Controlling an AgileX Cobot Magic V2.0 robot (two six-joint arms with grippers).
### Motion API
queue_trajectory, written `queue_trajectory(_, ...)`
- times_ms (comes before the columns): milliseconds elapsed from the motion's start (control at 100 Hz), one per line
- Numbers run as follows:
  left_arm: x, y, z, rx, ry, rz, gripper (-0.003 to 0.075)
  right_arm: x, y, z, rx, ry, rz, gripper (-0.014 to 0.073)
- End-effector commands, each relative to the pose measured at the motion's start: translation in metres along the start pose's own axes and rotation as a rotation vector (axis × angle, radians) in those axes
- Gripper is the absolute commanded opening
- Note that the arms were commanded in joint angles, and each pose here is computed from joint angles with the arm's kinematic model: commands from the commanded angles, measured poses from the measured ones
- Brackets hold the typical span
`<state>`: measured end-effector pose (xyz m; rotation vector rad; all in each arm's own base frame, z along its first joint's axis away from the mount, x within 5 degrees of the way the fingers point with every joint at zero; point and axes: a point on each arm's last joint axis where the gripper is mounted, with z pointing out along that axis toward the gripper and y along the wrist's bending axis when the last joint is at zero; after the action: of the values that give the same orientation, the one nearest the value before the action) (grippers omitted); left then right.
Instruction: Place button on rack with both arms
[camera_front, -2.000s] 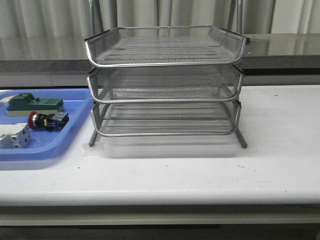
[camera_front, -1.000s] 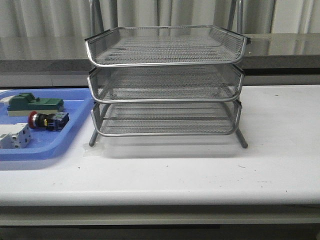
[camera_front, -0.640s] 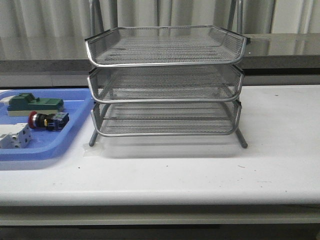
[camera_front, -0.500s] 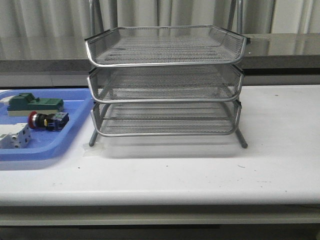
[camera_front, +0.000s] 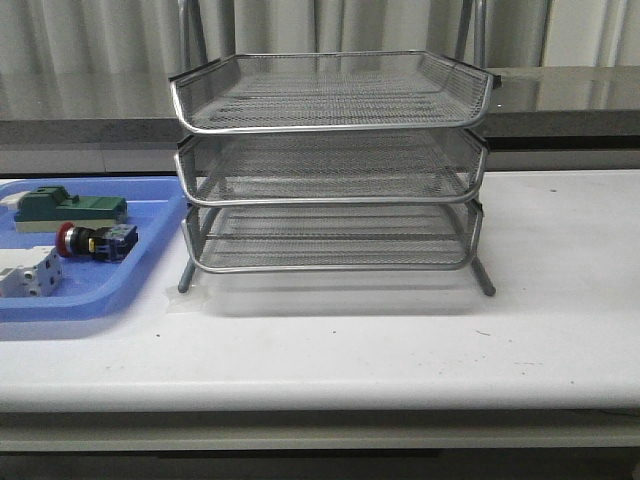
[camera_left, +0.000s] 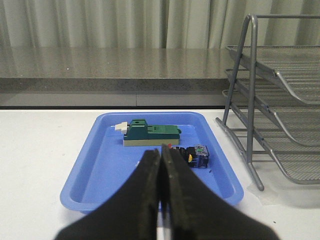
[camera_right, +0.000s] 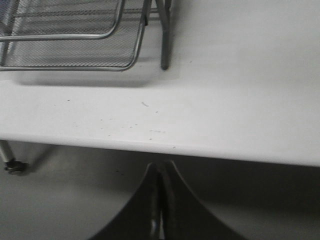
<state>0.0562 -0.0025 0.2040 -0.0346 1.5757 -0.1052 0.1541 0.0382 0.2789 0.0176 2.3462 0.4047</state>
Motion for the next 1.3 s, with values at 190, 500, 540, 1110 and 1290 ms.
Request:
queue_trajectory(190,0.004,0.000,0.000,0.012,-0.059,-0.013,-0.0020,-0.025,0.006,0.019,-0.093,-0.091,0.226,0.0113)
queue_trajectory(500,0.004,0.000,0.000,0.012,-0.059,-0.013,-0.0020,-0.035,0.005,0.047,-0.100,-0.117,0.383,0.0346)
queue_trajectory(540,0.004,0.000,0.000,0.012,-0.059,-0.013,-0.0020,-0.035,0.005,0.053,-0.098,-0.110,0.397,0.0345)
queue_trajectory(1110,0.004,0.000,0.000,0.012,-0.059,-0.013,-0.0020,-0.072,0.028,0.133,-0.096,0.021,0.382,0.0345)
queue_trajectory(1290,0.004,0.000,0.000,0.012,-0.059,-0.013,-0.0020,-0.082,0.031,0.149,-0.101,0.043,0.384,0.0345)
